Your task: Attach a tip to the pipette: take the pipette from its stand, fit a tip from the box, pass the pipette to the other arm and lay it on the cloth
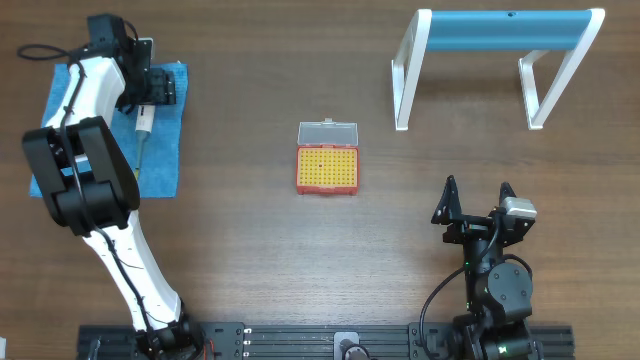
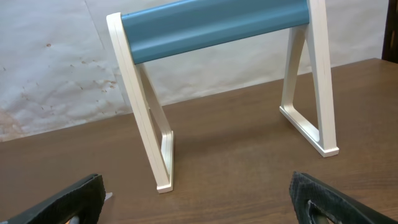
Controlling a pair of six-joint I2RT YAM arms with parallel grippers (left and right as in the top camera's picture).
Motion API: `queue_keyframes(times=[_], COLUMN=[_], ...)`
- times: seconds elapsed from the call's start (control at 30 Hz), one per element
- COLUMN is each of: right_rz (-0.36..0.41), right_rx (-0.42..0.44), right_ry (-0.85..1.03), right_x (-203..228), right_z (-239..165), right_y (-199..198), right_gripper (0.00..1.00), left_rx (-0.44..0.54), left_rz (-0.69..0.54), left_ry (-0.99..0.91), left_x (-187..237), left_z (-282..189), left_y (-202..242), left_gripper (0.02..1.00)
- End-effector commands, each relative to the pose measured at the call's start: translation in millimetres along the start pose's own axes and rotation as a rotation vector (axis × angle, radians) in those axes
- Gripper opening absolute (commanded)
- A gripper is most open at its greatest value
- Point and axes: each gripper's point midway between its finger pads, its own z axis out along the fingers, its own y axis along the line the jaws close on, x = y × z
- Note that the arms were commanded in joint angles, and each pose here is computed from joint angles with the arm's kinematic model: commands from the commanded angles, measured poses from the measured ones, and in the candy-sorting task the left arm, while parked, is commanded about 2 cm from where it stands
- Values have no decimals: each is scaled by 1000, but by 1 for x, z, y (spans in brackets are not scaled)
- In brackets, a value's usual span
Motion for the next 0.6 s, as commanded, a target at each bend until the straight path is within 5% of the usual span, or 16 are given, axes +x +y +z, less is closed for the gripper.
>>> queue_keyframes(times=[0.03, 0.23, 0.37, 0.5, 0.6], right_rz=[15, 12, 0, -173, -173], right_rx=[-17, 35, 57, 80, 77], right_ry=[3, 4, 41, 41, 41], right_x=[3, 4, 30, 29, 29], right_z=[0, 0, 4, 4, 4], right_y=[3, -6, -13, -18, -17], right_gripper=[974, 974, 976, 974, 974], left_rx=[2, -26, -67, -48, 21], left_rz=[-9, -3, 15, 119, 223], left_ry=[20, -58, -257, -555, -639], left_x=[1, -53, -102, -104, -83], left_z=[3, -79, -213, -367, -417], left_y=[2, 7, 5, -64, -123], left_gripper=[976, 998, 998, 998, 998])
